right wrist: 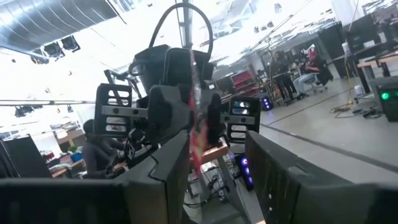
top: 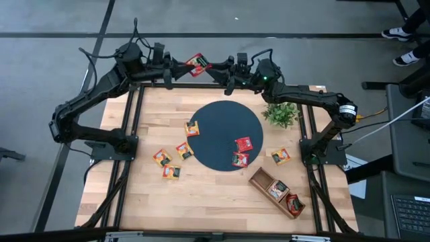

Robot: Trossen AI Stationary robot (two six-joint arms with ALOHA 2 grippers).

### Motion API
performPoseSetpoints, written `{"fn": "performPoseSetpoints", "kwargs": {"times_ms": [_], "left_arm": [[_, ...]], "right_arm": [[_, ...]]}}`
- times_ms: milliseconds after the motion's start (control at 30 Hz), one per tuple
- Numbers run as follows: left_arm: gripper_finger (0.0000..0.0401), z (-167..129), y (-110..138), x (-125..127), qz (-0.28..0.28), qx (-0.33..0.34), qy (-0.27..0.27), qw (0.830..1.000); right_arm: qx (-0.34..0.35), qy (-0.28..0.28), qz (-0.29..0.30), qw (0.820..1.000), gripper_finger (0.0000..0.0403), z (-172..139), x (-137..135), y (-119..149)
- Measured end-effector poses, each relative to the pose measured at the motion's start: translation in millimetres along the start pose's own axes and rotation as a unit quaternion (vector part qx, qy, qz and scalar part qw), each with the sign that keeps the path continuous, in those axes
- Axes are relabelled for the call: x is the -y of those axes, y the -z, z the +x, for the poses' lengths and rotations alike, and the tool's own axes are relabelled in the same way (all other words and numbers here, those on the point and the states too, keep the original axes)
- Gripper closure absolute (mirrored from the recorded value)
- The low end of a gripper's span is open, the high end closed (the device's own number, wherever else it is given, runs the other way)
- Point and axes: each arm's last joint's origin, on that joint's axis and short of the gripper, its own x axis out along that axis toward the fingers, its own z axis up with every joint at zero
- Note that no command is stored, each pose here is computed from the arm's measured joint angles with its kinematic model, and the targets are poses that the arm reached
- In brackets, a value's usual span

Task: Pick & Place Tea
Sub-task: Put the red tea bag into the right section of the wooden organizer

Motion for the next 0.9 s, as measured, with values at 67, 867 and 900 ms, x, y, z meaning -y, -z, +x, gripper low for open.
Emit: {"fn": "performPoseSetpoints", "kwargs": {"times_ms": [67,867,900], "left_arm": [[0.0389,0.1,0.2,0.1,-0.001,-0.002,0.002,1.000],[0.0355,0.2,11.8,-1.8,-0.028,-0.065,0.006,0.997],[0.0353,0.5,13.2,-1.8,-0.031,-0.071,0.004,0.997]], "right_arm": [[0.002,-0.001,0.000,1.000,0.0246,0.0,-0.2,-0.3],[-0.053,-0.057,0.018,0.997,0.0398,-2.2,-8.5,2.3],[-0.063,-0.053,0.023,0.996,0.0398,-3.9,-10.9,1.5]]}}
